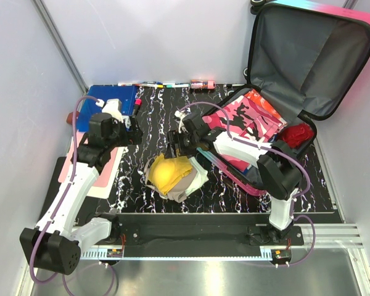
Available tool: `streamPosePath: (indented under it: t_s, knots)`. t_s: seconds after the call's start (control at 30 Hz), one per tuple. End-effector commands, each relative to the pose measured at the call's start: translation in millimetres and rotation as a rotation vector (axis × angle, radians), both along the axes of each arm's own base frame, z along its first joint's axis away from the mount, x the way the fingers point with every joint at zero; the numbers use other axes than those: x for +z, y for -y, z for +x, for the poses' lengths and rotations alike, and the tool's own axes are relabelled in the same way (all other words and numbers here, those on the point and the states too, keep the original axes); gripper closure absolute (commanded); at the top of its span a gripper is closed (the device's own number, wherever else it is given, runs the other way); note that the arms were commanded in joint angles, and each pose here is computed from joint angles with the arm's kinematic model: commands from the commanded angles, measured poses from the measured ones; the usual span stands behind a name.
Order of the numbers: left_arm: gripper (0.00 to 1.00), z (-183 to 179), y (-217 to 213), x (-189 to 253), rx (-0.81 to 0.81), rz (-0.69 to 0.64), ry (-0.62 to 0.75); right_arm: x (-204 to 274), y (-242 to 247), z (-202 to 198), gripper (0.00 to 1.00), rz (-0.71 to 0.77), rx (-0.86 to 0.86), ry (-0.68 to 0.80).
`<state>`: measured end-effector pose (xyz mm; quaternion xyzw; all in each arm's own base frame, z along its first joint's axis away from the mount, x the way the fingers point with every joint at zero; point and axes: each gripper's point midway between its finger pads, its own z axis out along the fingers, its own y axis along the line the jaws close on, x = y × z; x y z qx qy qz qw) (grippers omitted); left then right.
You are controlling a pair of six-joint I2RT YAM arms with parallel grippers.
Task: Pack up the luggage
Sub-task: Pick up the clothes at the center of the board.
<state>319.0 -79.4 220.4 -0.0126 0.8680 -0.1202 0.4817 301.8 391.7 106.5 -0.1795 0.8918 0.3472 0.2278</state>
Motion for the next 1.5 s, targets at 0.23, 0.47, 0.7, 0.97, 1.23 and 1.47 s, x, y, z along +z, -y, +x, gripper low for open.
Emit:
streamPosePath:
  t_s: [0.23,0.47,0.7,0.97,1.23,1.47]
  knots:
    - [0.01,5.4,4.9,9.2,-0.018,-0.010,0.037,0.2,4.5,-18.4,0.22,-0.075,-0.005,0.023]
    - [0.01,5.8,6.2,6.2,-0.023,-0.016,0.026,-10.3,6.2,-30.5,0.21,-0.120,-0.011,-0.002]
    - [0.01,5.7,6.3,6.2,-0.023,-0.017,0.026,-1.4,-3.8,-36.1,0.36,-0.112,0.007,0.023]
    - [0.01,5.4,6.2,7.1,-0.023,-0.016,0.029,14.3,-8.4,-33.1,0.68,-0.108,-0.008,0.084]
    - [0.01,5.2,5.6,8.1,-0.021,-0.015,0.033,23.4,-10.3,-30.2,1.00,-0.103,-0.021,0.114]
    - [0.01,4.8,5.7,9.0,-0.022,-0.014,0.036,48.1,-11.0,-23.9,1.00,-0.068,-0.043,0.159]
